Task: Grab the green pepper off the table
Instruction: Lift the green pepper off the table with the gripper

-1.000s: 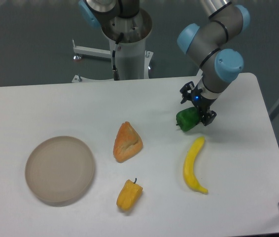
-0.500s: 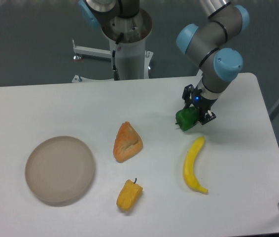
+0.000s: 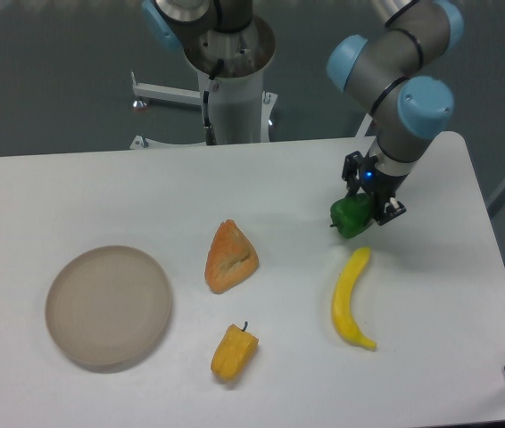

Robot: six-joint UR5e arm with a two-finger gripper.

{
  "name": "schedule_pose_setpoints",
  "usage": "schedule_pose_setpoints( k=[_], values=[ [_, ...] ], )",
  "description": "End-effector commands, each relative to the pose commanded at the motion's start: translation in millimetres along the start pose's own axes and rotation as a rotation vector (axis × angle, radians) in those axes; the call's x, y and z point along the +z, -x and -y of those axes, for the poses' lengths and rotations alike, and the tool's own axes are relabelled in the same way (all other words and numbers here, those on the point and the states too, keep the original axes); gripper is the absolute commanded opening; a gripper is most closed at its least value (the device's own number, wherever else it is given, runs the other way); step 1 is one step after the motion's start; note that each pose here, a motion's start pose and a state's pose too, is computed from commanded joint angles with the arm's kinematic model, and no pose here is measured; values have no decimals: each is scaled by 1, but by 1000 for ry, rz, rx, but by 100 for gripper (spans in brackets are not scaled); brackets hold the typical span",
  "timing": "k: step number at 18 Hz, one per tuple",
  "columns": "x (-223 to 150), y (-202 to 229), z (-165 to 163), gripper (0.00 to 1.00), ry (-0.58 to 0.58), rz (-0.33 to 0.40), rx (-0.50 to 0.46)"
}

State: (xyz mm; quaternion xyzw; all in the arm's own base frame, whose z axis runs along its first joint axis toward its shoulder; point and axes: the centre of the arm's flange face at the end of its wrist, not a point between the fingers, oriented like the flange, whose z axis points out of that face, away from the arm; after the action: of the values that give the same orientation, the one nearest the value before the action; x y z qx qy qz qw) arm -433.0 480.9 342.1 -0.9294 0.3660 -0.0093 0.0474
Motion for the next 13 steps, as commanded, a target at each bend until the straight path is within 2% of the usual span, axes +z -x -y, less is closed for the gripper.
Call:
schedule_pose_setpoints(
  k=[6, 13],
  values=[
    [-29, 29, 9, 29, 14, 72, 22],
    [-36, 46, 22, 29, 57, 100, 45]
  ],
)
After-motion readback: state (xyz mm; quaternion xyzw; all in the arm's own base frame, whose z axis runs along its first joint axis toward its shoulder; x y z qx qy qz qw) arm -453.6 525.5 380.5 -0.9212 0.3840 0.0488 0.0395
